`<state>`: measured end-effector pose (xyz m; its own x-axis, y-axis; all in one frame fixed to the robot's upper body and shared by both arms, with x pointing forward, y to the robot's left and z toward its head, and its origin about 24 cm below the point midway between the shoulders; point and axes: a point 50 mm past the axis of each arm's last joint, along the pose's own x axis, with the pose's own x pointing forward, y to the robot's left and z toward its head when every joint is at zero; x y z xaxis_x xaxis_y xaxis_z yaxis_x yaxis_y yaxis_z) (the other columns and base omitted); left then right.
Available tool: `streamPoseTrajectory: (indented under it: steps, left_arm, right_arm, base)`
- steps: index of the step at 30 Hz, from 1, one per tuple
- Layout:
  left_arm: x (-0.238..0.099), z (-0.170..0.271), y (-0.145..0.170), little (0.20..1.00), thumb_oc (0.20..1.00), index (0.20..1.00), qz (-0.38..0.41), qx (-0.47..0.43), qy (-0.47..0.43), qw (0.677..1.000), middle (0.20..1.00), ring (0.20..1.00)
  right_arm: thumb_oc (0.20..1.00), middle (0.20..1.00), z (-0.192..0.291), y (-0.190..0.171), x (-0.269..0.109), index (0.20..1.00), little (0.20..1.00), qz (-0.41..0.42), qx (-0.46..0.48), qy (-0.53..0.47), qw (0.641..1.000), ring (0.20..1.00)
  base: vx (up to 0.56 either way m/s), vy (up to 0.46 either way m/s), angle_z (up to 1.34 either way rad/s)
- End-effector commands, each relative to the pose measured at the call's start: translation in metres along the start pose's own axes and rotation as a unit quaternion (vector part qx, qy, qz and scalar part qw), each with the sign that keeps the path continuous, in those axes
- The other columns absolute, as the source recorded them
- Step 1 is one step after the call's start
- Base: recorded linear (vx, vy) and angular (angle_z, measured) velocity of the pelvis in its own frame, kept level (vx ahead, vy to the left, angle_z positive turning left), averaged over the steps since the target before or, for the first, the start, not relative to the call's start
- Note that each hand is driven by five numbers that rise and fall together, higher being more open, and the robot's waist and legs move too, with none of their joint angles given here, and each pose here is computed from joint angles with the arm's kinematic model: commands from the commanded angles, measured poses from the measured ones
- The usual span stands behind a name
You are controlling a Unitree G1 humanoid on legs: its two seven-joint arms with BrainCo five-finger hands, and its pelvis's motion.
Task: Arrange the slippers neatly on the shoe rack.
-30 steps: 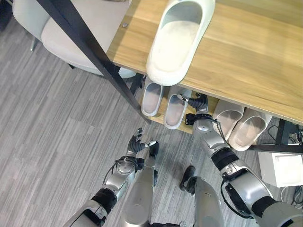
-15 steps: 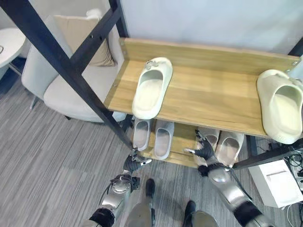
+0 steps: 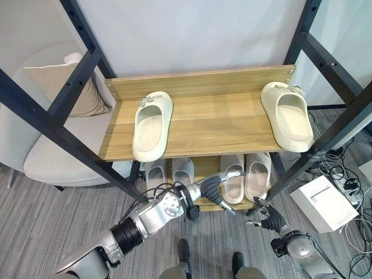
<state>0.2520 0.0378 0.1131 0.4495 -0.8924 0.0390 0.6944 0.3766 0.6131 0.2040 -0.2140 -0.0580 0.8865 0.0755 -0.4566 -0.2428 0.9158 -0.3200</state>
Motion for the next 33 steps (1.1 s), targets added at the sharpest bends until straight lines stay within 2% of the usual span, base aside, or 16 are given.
streamPoseTrajectory:
  steps: [1, 3, 4, 6, 7, 8, 10, 11, 12, 14, 16, 21, 27, 33]
  left_arm:
    - [-0.003, 0.013, 0.027, 1.000, 1.000, 1.000, 0.047, -0.059, -0.062, 0.995, 1.000, 1.000]
    - [-0.010, 0.035, 0.046, 1.000, 1.000, 1.000, 0.083, -0.090, -0.120, 0.985, 1.000, 1.000]
    - [-0.017, 0.044, 0.059, 1.000, 1.000, 1.000, 0.127, -0.114, -0.154, 0.973, 1.000, 1.000]
    - [-0.044, 0.063, 0.104, 1.000, 1.000, 1.000, 0.299, -0.099, -0.221, 0.923, 1.000, 1.000]
    - [-0.054, 0.065, 0.123, 1.000, 1.000, 1.000, 0.376, -0.074, -0.229, 0.895, 1.000, 1.000]
    - [-0.067, 0.066, 0.141, 1.000, 1.000, 1.000, 0.445, -0.005, -0.211, 0.871, 1.000, 1.000]
    - [-0.079, 0.061, 0.157, 1.000, 1.000, 1.000, 0.514, 0.080, -0.163, 0.838, 1.000, 1.000]
    - [-0.088, 0.056, 0.169, 1.000, 1.000, 1.000, 0.553, 0.165, -0.108, 0.809, 1.000, 1.000]
    - [-0.092, 0.056, 0.175, 1.000, 1.000, 1.000, 0.558, 0.218, -0.081, 0.797, 1.000, 1.000]
    - [-0.110, 0.050, 0.196, 1.000, 1.000, 1.000, 0.566, 0.343, 0.003, 0.749, 1.000, 1.000]
    - [-0.122, 0.043, 0.210, 1.000, 1.000, 1.000, 0.566, 0.401, 0.059, 0.718, 1.000, 1.000]
    - [-0.146, 0.027, 0.228, 1.000, 1.000, 1.000, 0.521, 0.500, 0.174, 0.669, 1.000, 1.000]
    - [-0.153, 0.003, 0.237, 1.000, 1.000, 1.000, 0.463, 0.548, 0.270, 0.642, 1.000, 1.000]
    - [-0.155, -0.019, 0.236, 1.000, 1.000, 1.000, 0.432, 0.542, 0.325, 0.643, 1.000, 1.000]
  right_arm:
    - [1.000, 1.000, 0.033, 0.001, 0.009, 1.000, 1.000, -0.003, 0.024, -0.073, 0.997, 1.000]
    - [1.000, 1.000, 0.031, 0.002, 0.007, 1.000, 1.000, -0.004, 0.032, -0.071, 0.997, 1.000]
    - [1.000, 1.000, 0.026, 0.006, 0.004, 1.000, 1.000, 0.000, 0.040, -0.065, 0.997, 1.000]
    - [1.000, 1.000, 0.020, 0.012, -0.003, 1.000, 1.000, 0.008, 0.061, -0.056, 0.997, 1.000]
    - [1.000, 1.000, 0.016, 0.017, -0.004, 1.000, 1.000, 0.015, 0.068, -0.048, 0.996, 1.000]
    - [1.000, 1.000, 0.014, 0.021, -0.004, 1.000, 1.000, 0.023, 0.069, -0.044, 0.996, 1.000]
    - [1.000, 1.000, 0.013, 0.025, -0.003, 1.000, 1.000, 0.033, 0.067, -0.041, 0.996, 1.000]
    - [1.000, 1.000, 0.013, 0.027, -0.002, 1.000, 1.000, 0.038, 0.068, -0.040, 0.996, 1.000]
    - [1.000, 1.000, 0.013, 0.027, -0.002, 1.000, 1.000, 0.040, 0.067, -0.042, 0.996, 1.000]
    - [1.000, 1.000, 0.012, 0.026, -0.002, 1.000, 1.000, 0.039, 0.067, -0.043, 0.996, 1.000]
    - [1.000, 1.000, 0.011, 0.025, -0.003, 1.000, 1.000, 0.038, 0.071, -0.043, 0.996, 1.000]
    - [1.000, 1.000, 0.009, 0.024, -0.005, 1.000, 1.000, 0.035, 0.074, -0.046, 0.996, 1.000]
    - [1.000, 1.000, 0.011, 0.022, -0.006, 1.000, 1.000, 0.030, 0.077, -0.054, 0.995, 1.000]
    - [1.000, 1.000, 0.008, 0.021, -0.009, 1.000, 1.000, 0.024, 0.073, -0.053, 0.996, 1.000]
  base:
    - [0.00, 0.000, 0.00]
    - [0.04, -0.037, 0.06]
    - [0.08, -0.057, 0.08]
    - [0.09, -0.063, 0.12]
    - [0.07, -0.042, 0.23]
    - [0.06, -0.027, 0.31]
    - [0.05, -0.012, 0.19]
    - [0.03, -0.002, 0.01]
    - [0.04, 0.003, -0.06]
    - [0.02, 0.009, -0.09]
    - [0.02, 0.008, -0.09]
    - [0.01, 0.002, -0.03]
    - [0.01, 0.004, -0.07]
    - [0.01, 0.000, -0.05]
